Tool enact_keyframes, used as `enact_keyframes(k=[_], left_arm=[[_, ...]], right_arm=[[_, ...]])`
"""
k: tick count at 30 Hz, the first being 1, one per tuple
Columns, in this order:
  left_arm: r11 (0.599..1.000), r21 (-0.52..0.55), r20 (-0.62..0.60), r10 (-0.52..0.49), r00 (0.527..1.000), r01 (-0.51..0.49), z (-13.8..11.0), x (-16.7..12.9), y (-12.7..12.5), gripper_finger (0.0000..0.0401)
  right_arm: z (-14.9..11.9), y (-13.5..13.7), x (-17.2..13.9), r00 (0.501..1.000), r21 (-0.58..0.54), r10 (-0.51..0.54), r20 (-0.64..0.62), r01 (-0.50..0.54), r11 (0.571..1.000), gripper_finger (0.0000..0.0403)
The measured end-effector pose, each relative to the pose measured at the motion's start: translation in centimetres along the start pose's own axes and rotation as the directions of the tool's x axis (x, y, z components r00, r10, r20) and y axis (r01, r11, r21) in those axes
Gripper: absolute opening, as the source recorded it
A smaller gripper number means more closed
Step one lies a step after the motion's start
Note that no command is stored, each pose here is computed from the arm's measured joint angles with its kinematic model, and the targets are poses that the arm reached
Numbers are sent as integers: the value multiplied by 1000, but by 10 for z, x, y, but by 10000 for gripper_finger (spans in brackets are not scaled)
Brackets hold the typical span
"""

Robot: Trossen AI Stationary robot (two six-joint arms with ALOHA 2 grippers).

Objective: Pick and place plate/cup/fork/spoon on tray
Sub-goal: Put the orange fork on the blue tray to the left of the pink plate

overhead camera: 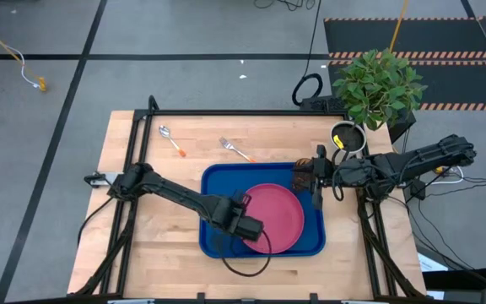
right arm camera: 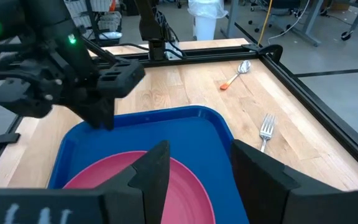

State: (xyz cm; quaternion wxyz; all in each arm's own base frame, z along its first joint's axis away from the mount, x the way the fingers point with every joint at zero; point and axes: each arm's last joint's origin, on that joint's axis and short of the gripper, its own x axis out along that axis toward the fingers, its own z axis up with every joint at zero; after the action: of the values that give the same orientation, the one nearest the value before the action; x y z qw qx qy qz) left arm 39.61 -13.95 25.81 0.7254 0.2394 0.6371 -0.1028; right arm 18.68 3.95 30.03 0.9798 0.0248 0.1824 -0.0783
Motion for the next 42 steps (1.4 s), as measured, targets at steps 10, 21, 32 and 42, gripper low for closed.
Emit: enact_keyframes(k=[10,21,32,42], left_arm=[[990,-87,141,120,983,-109,14,9,30,120],[908,-355,223,315,923,-224,4,-14,79,120],[871,-458,575,444,687,-179,4,-58,72,87],[849,-524,849,513,129,67,-56,-49,46,25]], right_arm=[[0,0,0,1000,2,1,5,-1,1000,160],[-2,-1,-2,1000,3,-4,-20,4,1000,160],[-6,-9,-18,999,51,-13,-38,15,999,160],[-7,-9,-18,1000,54,-7,-14,8,999,160]])
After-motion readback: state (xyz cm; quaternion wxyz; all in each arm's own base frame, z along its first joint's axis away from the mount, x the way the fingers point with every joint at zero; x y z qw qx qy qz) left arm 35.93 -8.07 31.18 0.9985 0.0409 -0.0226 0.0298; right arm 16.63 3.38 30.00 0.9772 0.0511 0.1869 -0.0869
